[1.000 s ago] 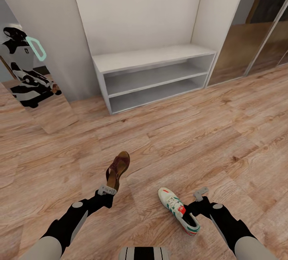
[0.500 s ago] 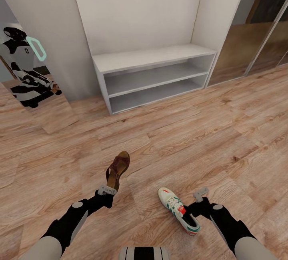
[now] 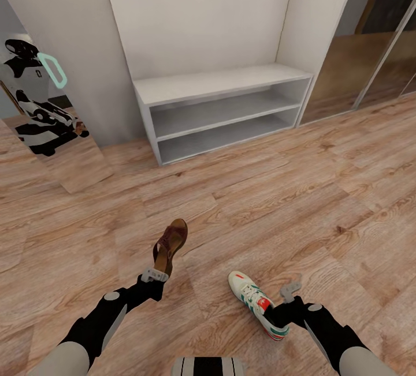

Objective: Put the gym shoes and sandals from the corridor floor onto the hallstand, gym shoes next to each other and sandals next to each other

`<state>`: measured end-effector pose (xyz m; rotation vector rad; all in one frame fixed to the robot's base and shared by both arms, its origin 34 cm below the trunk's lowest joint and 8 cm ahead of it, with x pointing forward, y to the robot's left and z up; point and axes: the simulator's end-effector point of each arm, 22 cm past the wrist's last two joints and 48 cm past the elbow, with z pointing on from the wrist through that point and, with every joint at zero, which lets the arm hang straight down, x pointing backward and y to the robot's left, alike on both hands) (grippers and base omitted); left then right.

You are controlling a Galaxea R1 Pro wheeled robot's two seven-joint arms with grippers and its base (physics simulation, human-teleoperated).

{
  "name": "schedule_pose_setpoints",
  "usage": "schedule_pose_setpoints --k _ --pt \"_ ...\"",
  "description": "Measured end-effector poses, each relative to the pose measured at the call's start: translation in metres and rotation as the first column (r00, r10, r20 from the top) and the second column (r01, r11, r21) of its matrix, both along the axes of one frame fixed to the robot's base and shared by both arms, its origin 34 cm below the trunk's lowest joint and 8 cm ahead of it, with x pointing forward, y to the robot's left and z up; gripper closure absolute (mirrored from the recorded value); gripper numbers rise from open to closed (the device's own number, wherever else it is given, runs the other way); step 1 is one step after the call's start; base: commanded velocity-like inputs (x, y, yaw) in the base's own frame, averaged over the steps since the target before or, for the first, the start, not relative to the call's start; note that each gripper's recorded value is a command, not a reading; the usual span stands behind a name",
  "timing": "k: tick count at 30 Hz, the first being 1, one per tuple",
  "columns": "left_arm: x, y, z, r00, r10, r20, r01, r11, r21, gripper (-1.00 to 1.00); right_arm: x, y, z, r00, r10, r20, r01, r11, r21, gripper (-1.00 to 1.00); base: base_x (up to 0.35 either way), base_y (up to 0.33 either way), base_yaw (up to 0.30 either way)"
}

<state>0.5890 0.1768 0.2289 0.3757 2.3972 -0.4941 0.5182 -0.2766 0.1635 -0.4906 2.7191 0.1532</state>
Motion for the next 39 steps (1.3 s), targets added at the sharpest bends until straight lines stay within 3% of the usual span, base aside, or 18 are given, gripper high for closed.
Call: schedule_pose_setpoints --k 18,27,32,39 --pt "0.0 0.001 -0.001 1.0 0.001 -0.001 -0.001 1.0 0.001 1.0 -0.005 -0.001 -0.003 1.0 0.007 -0.014 -0.007 1.0 -0.007 -1.0 0.0 0.0 0.018" --pt "0.0 0.001 -0.001 1.0 0.0 -0.001 0.0 1.0 0.002 1.0 -0.014 0.001 -0.008 0.995 0.091 -0.035 -0.093 0.994 -0.056 -1.0 0.0 0.0 0.0" --pt "0.0 0.001 -0.001 1.0 0.0 -0.001 0.0 1.0 0.002 1.0 -0.018 0.005 -0.011 0.995 0.092 -0.041 -0.095 0.993 -0.068 -1.0 0.0 0.0 0.0" --pt "0.0 0.001 -0.001 1.0 0.0 -0.001 0.0 1.0 0.001 1.0 -0.014 0.001 -0.013 0.998 0.065 -0.018 -0.067 0.989 -0.131 -1.0 0.0 0.0 0.0"
